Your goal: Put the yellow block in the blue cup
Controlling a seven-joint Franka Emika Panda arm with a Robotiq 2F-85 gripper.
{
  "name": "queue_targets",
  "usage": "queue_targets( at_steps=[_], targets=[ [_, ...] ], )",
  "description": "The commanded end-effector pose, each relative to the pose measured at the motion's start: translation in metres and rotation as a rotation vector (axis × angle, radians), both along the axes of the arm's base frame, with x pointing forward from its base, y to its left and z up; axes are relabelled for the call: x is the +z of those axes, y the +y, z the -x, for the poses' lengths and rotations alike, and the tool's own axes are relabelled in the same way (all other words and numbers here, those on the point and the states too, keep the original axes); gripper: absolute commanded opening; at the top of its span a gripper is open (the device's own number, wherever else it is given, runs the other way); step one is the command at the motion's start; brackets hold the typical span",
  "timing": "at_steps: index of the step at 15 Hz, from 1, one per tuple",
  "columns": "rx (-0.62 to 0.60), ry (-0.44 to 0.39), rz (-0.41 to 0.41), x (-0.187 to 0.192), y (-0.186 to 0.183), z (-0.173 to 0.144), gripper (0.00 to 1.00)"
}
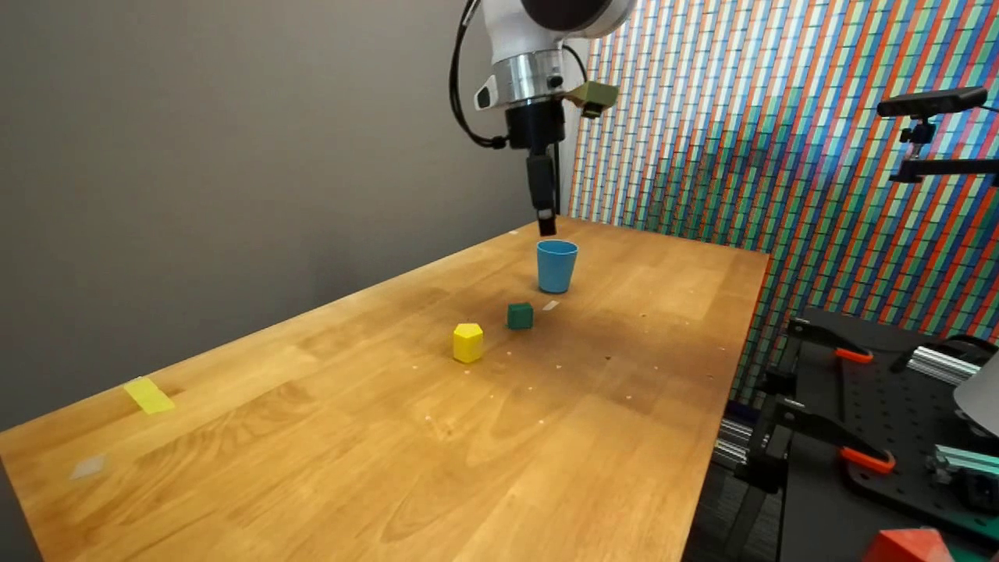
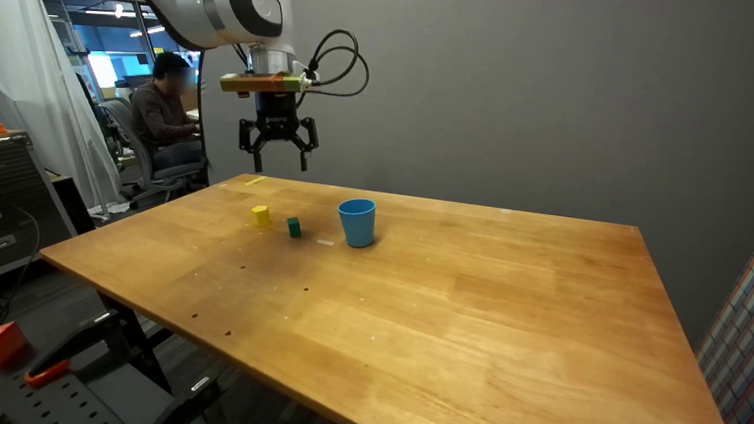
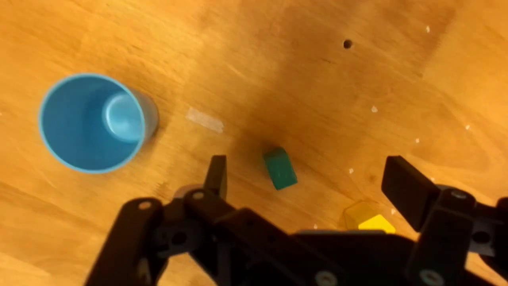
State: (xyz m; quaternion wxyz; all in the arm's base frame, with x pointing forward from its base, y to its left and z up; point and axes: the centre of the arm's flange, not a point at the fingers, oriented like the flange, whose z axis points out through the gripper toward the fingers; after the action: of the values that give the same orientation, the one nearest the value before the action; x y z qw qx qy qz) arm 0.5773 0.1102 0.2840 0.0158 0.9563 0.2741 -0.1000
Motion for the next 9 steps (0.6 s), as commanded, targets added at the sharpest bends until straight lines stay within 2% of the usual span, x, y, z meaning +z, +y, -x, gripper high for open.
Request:
queue_targets(
  at_steps=[1, 6, 9],
  targets=[
    [0.051, 0.026, -0.056, -0.039, 0.039, -0.072, 1.0],
    [0.098, 0.072, -0.102, -0.093, 0.074, -0.099, 1.0],
    [0.1, 0.118, -0.135, -0.104, 0.083, -0.106, 1.0]
  ],
)
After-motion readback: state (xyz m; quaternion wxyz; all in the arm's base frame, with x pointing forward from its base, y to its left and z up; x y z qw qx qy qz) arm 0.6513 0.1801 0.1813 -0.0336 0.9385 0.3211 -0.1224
